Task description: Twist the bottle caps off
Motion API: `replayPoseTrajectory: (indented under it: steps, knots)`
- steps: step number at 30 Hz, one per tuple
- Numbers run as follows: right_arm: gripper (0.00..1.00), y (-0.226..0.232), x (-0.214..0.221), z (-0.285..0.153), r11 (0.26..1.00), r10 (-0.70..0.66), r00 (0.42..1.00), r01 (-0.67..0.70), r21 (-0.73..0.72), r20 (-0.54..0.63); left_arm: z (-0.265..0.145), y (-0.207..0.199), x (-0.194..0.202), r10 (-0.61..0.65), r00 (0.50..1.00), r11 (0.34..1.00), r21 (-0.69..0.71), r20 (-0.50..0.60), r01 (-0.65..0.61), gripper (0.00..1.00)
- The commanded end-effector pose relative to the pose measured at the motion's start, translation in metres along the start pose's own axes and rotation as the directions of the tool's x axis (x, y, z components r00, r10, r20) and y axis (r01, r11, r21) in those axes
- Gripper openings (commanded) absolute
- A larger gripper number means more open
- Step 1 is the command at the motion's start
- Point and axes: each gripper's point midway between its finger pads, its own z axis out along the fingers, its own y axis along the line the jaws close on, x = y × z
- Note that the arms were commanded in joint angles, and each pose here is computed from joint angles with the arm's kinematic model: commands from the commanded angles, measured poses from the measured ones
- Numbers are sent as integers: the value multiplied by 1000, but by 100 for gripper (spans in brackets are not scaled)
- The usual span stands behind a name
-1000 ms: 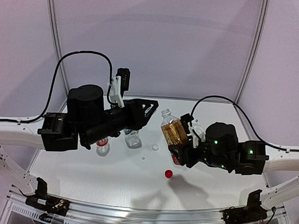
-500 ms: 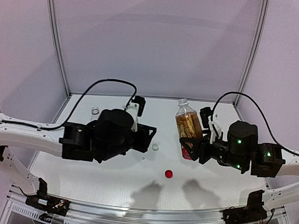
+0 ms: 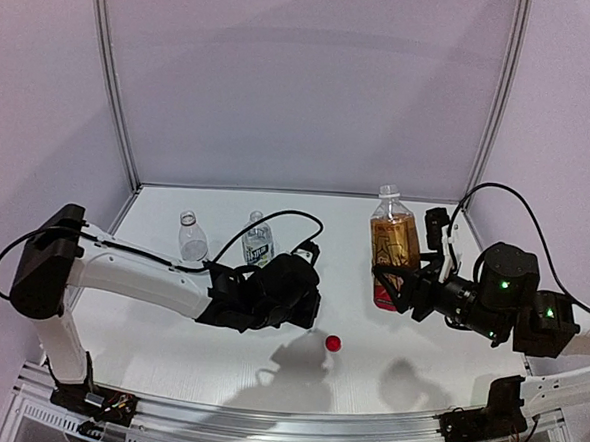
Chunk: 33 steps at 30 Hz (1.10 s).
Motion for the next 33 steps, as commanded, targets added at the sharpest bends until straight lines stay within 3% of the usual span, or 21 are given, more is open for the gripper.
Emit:
replayPoseTrajectory:
  steps: [1,17,33]
  knots:
    - [0,-1,2,2,1000,6,1000,-6,6,4,21,-10,6,-47,999,997,52,-25,49,4]
    - [0,-1,1,1,1000,6,1000,-6,-2,8,46,-9,27,-51,998,997,51,-42,53,15]
    - [0,0,1,1,1000,4,1000,-4,-3,6,43,-10,22,-45,999,997,62,-27,47,44]
